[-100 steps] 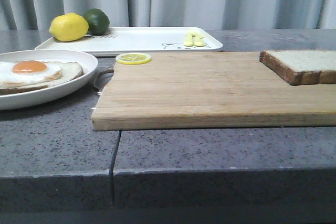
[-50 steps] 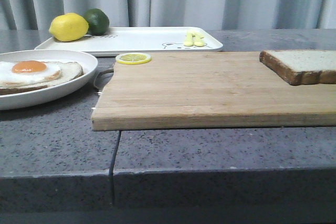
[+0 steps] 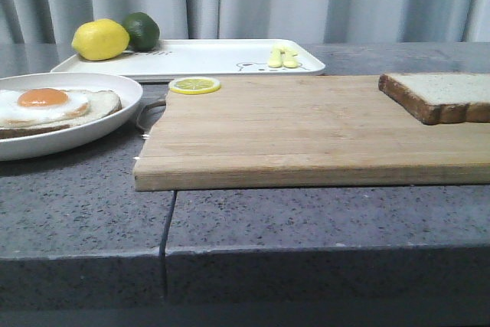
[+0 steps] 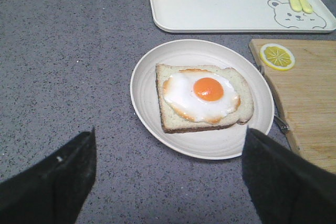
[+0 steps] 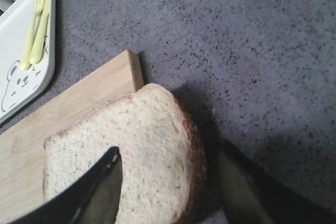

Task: Place bread and move sandwich to tray
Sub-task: 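Lower the right gripper and grasp the bread slice by its edge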

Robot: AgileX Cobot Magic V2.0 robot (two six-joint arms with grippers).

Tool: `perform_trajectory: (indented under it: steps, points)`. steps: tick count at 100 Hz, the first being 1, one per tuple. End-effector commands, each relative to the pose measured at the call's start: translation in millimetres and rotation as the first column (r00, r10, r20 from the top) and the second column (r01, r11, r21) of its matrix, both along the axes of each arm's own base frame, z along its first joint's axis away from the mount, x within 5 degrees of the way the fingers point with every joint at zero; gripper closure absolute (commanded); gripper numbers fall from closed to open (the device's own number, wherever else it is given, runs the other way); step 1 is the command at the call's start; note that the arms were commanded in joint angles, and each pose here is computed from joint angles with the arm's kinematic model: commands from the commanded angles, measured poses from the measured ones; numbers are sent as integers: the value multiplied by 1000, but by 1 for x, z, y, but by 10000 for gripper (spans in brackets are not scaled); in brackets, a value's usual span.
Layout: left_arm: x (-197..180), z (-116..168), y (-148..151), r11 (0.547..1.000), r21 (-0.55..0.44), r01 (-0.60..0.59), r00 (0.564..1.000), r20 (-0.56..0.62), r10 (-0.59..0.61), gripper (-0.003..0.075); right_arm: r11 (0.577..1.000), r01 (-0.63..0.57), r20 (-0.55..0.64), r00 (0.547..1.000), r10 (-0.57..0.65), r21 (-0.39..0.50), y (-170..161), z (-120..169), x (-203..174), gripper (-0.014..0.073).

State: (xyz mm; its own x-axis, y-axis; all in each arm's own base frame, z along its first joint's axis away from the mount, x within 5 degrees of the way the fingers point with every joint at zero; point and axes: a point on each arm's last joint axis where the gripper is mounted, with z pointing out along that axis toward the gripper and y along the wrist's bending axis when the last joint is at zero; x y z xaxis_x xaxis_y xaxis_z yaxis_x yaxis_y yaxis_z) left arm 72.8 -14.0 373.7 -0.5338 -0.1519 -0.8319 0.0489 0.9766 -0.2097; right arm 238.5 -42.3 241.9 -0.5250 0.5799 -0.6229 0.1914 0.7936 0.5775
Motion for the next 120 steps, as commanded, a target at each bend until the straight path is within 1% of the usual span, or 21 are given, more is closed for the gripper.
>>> perform_trajectory:
  steps: [1, 12, 42, 71, 100, 120]
  points:
    - [4, 14, -1, 1000, -23, -4, 996, 85, 6, 185, 999, 16, 46, 999, -18, 37, -2, 10, 4, 176]
    - [4, 14, -1, 1000, -23, -4, 996, 85, 6, 185, 997, 7, 31, 999, -10, 72, -1, 5, 7, 176]
    - [4, 14, -1, 1000, -23, -4, 996, 85, 6, 185, 994, -2, 9, 1000, 1, 106, -1, -4, 13, 176]
    - [4, 14, -1, 1000, -23, -4, 996, 85, 6, 185, 981, -40, -9, 999, 43, 191, 3, -13, 18, 176]
    - [4, 14, -1, 1000, -23, -4, 996, 85, 6, 185, 979, -38, -44, 998, 48, 203, 2, -24, 22, 176]
    - [4, 14, -1, 1000, -23, -4, 996, 85, 6, 185, 975, -57, -61, 996, 72, 216, 2, -31, 25, 179]
